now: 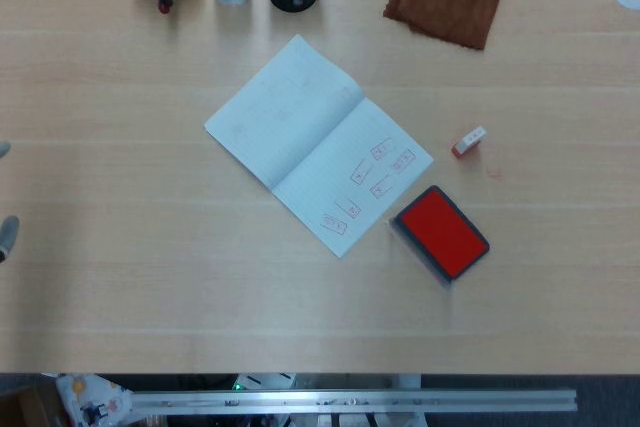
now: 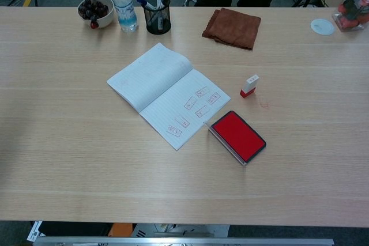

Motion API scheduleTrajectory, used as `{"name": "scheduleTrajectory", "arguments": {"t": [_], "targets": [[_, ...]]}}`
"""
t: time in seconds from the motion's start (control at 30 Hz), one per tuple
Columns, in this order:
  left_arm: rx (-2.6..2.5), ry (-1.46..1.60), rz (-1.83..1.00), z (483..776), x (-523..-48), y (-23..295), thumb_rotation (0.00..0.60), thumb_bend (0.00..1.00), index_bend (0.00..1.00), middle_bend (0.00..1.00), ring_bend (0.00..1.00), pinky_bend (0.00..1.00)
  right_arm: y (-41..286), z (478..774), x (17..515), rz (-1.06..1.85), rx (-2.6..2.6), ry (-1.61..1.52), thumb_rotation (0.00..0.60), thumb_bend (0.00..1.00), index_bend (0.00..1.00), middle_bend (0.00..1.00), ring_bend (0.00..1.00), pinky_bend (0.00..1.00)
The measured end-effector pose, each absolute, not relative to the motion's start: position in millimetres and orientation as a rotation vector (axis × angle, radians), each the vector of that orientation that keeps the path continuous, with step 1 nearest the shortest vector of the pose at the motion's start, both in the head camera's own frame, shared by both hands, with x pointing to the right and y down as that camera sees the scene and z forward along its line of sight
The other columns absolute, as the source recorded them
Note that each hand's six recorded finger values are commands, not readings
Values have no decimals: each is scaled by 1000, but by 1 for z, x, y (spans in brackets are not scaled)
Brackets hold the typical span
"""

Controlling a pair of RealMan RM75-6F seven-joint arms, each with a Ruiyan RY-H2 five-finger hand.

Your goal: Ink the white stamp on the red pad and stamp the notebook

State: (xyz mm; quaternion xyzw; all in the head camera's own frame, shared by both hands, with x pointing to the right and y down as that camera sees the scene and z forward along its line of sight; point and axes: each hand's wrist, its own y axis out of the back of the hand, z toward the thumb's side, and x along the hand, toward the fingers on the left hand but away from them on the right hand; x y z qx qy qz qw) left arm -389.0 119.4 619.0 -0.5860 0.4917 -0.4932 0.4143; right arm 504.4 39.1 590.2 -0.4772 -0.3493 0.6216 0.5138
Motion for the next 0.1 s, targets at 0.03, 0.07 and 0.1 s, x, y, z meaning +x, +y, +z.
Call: {"name": "scheduleTrajectory", "arguments": {"t": [0.03,0.07,0.1], "targets": [[-1472,1235,-1239,619,-389,119,600,276,170,140,218,134,42,589,507,1499,-1144,-844,600,332,586,490,357,338],[-1472,1234,-1239,618,-388,119,600,276,170,140,218,134,44,588,509,1502,-1141,-848,600,332,586,490,357,338],[-1472,1234,-1238,618,-388,119,600,276,170,140,218,134,47,587,512,1504,-1138,-854,600,332,586,490,358,338]]}}
